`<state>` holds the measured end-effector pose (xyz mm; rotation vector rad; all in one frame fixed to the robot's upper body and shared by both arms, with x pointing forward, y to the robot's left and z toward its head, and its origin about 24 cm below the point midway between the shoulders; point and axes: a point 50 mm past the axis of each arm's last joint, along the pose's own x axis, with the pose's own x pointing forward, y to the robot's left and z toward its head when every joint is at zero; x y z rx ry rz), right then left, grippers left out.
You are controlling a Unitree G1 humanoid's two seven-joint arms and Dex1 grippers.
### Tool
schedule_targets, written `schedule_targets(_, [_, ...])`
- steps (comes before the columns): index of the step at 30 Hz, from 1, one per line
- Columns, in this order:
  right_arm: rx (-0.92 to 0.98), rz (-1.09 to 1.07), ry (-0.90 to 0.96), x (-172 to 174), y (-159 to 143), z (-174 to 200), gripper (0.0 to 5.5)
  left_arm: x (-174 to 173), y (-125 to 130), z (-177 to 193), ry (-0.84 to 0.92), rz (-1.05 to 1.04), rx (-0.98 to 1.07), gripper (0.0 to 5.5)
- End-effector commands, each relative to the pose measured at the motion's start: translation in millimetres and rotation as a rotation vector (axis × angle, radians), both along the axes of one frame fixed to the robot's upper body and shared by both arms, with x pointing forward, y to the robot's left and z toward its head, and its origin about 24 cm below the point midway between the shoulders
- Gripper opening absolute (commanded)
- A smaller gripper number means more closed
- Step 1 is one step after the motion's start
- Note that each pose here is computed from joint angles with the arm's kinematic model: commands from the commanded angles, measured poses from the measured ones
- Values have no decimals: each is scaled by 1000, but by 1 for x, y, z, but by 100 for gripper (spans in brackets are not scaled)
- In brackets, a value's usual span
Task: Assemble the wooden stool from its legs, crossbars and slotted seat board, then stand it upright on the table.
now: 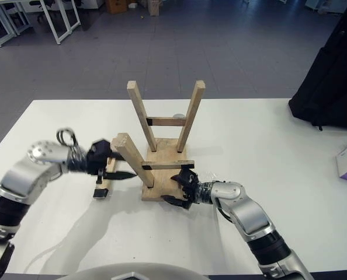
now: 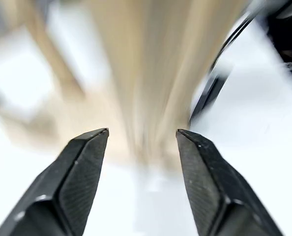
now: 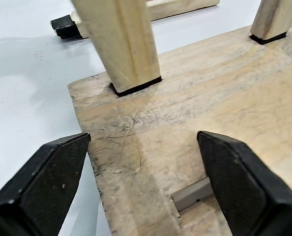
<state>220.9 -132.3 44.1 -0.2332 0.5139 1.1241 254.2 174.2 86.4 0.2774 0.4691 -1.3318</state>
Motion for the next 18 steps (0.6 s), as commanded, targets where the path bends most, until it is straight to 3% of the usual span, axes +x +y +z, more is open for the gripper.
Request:
schedule_targets(1, [-141,-64,249,-23,-19,-41,400,6,3,9,-52,51,4,316])
schedule_targets(5, [-141,-89,232,-19,-21,-39,400,9,12,22,-89,124,-37,377])
schedule_targets(9, [-136,-98,222,-18,-22,-37,400,10,40,54,-184,262,-164,377])
schedule_targets(15, [-137,-107,225,-20,-23,-40,400,23,52,124,-398,494,-636,377])
schedule_targets(18, [-143,-110,226,-19,-24,-41,400,12,34,154,-300,346,-987,377])
